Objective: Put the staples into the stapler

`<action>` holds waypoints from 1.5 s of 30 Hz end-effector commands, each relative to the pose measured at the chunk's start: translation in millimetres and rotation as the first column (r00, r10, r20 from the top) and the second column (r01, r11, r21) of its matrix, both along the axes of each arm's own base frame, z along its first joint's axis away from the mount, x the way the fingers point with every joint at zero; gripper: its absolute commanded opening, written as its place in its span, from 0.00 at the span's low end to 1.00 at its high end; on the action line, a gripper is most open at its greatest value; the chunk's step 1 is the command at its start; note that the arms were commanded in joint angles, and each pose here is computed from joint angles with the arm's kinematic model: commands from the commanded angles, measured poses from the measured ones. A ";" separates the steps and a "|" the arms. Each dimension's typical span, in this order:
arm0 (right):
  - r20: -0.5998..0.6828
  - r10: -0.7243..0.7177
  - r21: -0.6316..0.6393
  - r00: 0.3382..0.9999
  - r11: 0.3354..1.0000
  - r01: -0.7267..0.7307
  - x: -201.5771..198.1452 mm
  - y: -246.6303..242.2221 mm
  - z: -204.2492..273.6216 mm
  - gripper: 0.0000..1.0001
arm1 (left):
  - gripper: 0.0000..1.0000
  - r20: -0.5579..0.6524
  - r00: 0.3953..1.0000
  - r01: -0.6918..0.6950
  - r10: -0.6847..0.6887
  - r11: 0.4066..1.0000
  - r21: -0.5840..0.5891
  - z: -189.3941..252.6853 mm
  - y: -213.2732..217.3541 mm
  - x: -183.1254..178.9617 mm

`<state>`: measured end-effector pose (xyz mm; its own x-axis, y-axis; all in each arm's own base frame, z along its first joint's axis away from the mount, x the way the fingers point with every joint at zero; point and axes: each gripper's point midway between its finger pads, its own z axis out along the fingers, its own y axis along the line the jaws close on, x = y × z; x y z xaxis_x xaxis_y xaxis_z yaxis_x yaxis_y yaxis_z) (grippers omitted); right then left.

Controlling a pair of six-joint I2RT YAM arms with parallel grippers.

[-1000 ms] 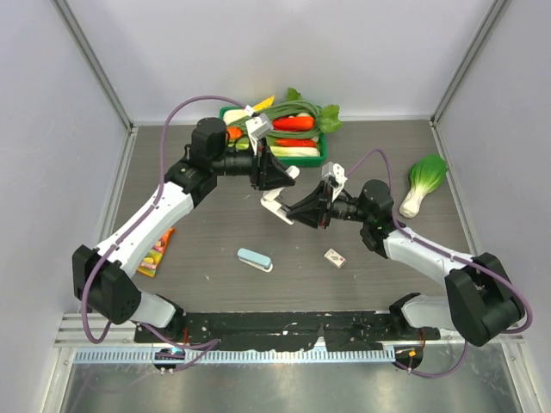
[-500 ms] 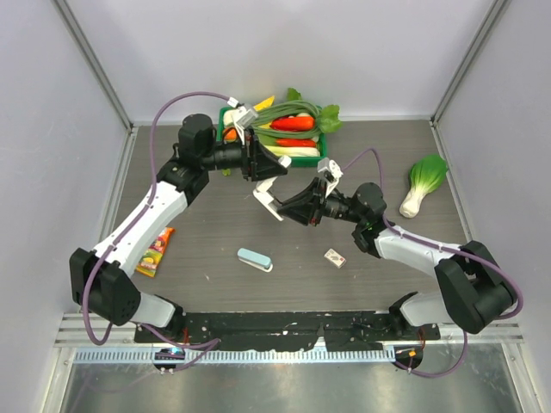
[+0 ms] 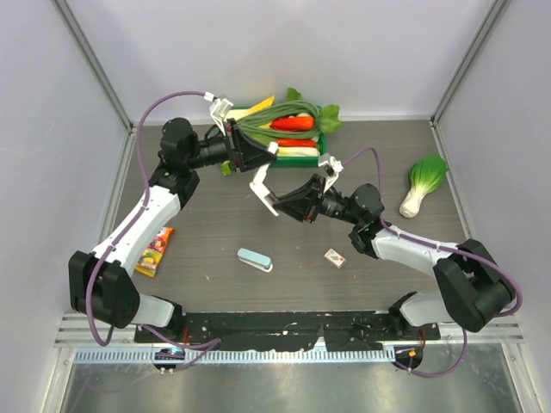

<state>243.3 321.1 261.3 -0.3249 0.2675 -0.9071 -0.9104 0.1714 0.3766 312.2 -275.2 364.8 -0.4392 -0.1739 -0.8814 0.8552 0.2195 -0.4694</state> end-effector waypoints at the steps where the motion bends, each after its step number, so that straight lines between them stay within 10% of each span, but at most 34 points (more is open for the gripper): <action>1: -0.002 0.059 0.029 0.998 0.998 -0.059 -11.1 8.3 11.7 0.14 | 0.00 0.192 0.973 -0.112 0.132 0.987 -0.114 52.7 18.1 15.3; 17: 0.245 0.154 -0.064 0.957 0.988 -0.143 -28.1 -23.2 48.7 0.56 | 0.00 0.227 0.950 0.195 -0.215 0.975 0.106 -33.5 -17.3 -35.4; 45: 0.193 0.186 -0.097 0.963 0.981 -0.170 -25.3 -3.1 10.5 0.64 | 0.00 0.188 0.924 0.336 -0.334 0.942 0.024 -22.0 -38.9 -61.0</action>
